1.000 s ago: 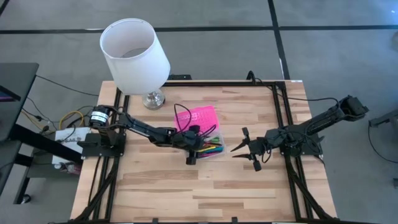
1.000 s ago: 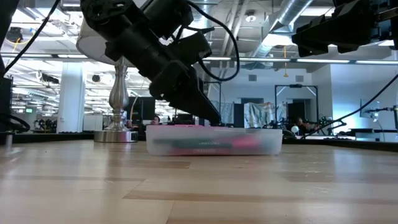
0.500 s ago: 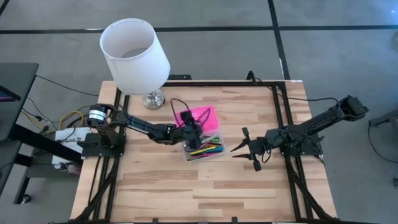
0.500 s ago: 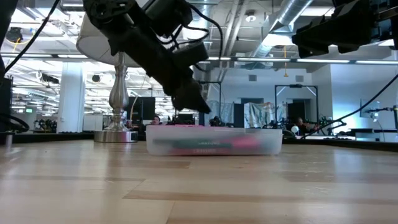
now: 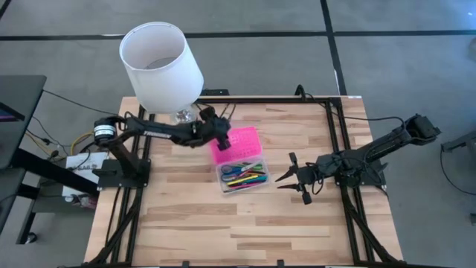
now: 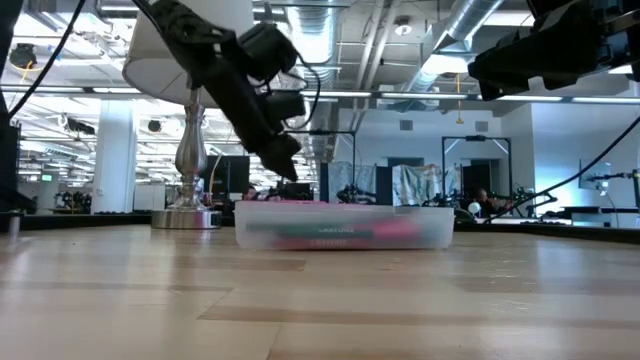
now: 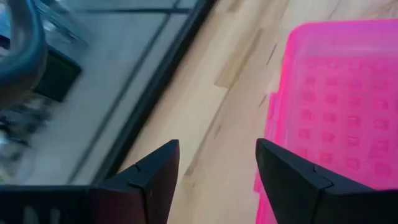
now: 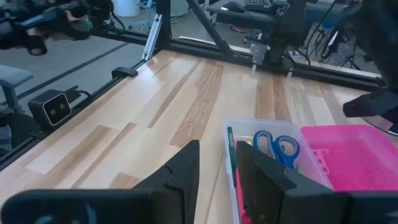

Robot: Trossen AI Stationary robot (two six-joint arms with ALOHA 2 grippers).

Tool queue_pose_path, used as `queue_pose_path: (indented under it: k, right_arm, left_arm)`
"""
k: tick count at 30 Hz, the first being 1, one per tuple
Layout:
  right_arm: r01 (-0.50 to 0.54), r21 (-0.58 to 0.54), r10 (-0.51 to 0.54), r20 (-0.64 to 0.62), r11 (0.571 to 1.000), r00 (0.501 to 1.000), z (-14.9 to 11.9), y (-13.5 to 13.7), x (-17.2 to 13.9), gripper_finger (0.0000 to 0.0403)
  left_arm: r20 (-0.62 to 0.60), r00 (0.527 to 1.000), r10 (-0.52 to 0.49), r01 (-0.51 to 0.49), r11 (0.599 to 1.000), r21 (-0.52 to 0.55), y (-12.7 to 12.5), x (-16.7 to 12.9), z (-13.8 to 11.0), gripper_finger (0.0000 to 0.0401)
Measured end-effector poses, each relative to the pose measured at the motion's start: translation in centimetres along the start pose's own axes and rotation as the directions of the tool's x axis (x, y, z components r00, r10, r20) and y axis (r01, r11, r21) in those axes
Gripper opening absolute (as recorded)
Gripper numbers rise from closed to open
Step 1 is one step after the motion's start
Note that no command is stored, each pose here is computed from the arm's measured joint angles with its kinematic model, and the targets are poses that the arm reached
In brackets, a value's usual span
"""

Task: Pick & place school supplies into a supply box
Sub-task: Close the pink supply box

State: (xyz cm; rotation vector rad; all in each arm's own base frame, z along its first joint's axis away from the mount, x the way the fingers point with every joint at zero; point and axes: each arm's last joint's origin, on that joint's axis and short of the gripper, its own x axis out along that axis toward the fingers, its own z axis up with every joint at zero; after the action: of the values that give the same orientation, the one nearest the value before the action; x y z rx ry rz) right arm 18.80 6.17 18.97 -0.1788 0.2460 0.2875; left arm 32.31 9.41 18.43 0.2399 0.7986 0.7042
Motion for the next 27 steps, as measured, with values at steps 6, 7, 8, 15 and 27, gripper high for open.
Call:
queue_pose_path:
  k: [6, 7, 8, 15, 27]
  right_arm:
    - [-0.001, -0.001, 0.001, -0.004, 1.000, 1.000, 0.0, 0.0, 0.0, 0.0100]
    - [0.000, 0.000, 0.000, -0.006, 1.000, 1.000, -0.1, 0.0, 0.0, 0.0100]
    - [0.001, 0.000, -0.001, -0.009, 1.000, 1.000, -0.1, 0.0, 0.0, 0.0100]
    - [0.001, 0.000, -0.001, -0.008, 1.000, 1.000, -0.1, 0.0, 0.0, 0.0100]
    - [0.001, 0.000, -0.001, -0.008, 1.000, 1.000, -0.1, 0.0, 0.0, 0.0100]
  left_arm:
    - [-0.023, 1.000, -0.008, 0.007, 0.998, -0.067, 2.3, 1.4, -0.4, 0.0208]
    - [-0.025, 1.000, -0.011, 0.009, 0.997, -0.073, 2.5, 1.5, -0.5, 0.0208]
    - [-0.025, 1.000, -0.015, 0.013, 0.997, -0.079, 2.7, 1.7, -0.5, 0.0208]
    - [-0.066, 0.994, -0.093, 0.086, 0.991, -0.105, 3.6, 2.2, -1.2, 0.0208]
    - [-0.197, 0.971, -0.133, 0.116, 0.989, -0.093, 4.1, 2.4, -2.7, 0.0208]
